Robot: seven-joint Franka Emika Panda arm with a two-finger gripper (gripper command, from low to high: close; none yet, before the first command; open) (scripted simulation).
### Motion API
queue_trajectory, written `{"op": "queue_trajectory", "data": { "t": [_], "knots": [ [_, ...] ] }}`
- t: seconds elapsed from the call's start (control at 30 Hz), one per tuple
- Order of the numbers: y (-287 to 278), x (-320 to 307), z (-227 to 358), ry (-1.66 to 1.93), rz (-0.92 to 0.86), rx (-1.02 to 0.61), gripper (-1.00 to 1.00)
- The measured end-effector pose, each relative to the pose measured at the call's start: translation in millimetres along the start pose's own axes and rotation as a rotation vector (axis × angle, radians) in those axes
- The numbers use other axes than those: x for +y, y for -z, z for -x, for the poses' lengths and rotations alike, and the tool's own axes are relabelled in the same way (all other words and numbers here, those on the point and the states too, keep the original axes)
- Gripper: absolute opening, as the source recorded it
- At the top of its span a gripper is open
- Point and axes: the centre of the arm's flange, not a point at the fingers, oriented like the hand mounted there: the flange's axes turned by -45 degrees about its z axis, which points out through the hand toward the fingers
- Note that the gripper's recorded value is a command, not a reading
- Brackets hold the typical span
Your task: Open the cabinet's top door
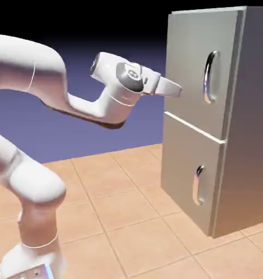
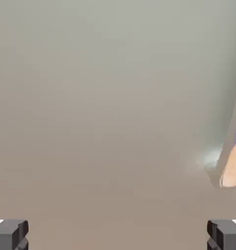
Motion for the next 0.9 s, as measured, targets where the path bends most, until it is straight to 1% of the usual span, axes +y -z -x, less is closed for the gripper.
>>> {"op": "queue_trajectory", "data": {
  "t": [0.5,0.83,0.9],
  "knots": [
    [-0.7,40.2,-11.0,-0.036,0.005,0.21,0.0],
    [-15.1,80.8,-10.4,-0.065,-0.007,0.338,0.0],
    [-24.5,81.5,-13.8,-0.067,-0.008,0.337,0.0]
  ]
}}
